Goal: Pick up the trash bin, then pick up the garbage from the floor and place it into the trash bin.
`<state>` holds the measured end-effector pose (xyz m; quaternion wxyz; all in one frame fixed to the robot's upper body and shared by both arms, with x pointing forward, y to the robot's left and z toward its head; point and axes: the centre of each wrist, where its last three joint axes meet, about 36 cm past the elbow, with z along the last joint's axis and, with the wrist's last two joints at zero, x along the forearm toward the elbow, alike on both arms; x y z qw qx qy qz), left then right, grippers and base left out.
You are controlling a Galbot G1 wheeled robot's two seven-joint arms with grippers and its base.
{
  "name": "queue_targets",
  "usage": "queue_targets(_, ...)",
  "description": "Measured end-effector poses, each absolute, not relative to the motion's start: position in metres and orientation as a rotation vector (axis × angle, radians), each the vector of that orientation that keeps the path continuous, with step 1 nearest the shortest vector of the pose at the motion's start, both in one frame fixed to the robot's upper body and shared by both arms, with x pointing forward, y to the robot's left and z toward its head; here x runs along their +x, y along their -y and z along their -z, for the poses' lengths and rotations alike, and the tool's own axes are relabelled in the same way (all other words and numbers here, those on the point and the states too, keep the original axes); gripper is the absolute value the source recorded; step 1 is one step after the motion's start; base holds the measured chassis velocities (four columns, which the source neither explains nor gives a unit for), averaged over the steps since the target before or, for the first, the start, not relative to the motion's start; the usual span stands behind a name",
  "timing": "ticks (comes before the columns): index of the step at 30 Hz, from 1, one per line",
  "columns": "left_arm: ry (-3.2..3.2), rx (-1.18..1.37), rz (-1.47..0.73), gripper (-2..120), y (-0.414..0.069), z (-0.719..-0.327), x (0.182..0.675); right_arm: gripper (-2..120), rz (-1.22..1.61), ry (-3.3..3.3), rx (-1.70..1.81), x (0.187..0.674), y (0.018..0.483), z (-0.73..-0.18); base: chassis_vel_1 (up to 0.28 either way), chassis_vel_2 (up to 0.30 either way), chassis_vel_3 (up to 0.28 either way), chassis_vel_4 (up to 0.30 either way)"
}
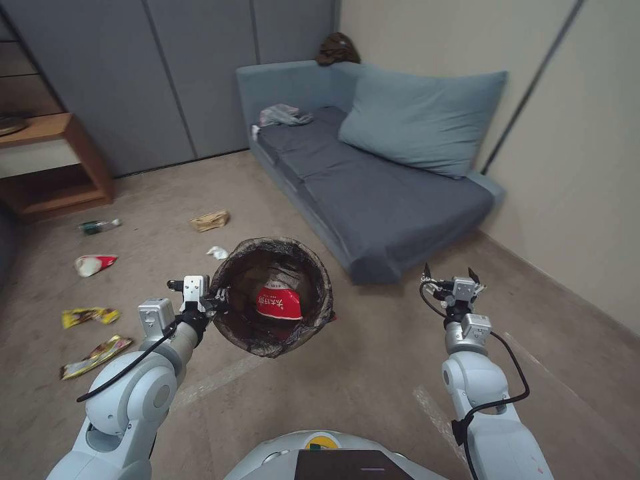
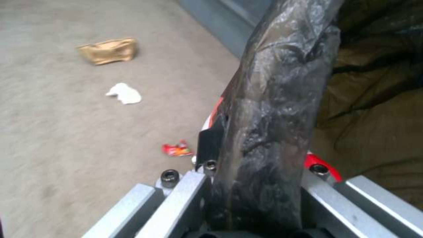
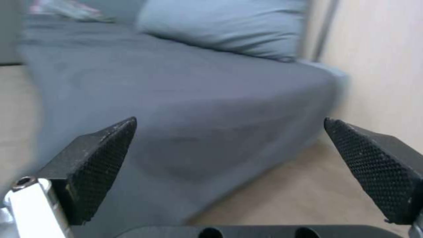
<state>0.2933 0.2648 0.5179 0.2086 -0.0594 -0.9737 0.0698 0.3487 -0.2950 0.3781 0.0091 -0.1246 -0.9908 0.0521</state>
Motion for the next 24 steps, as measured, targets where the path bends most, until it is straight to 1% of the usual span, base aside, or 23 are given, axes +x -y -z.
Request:
queue_targets(13,2.71,-0.16,-0.193,0,-0.266,-0.518,0.293,100,-0.096,3.083,-0.372,0.345,0.283,-0.379,0.126,0.123,0.126,0.122)
queue_targets(24,2.709,-0.16,-0.19,0,-0.266,-0.518,0.293,100,-0.092,3.082,-0.374,0.344,0.281,-0.377,0.135,0.117,0.128,0.124)
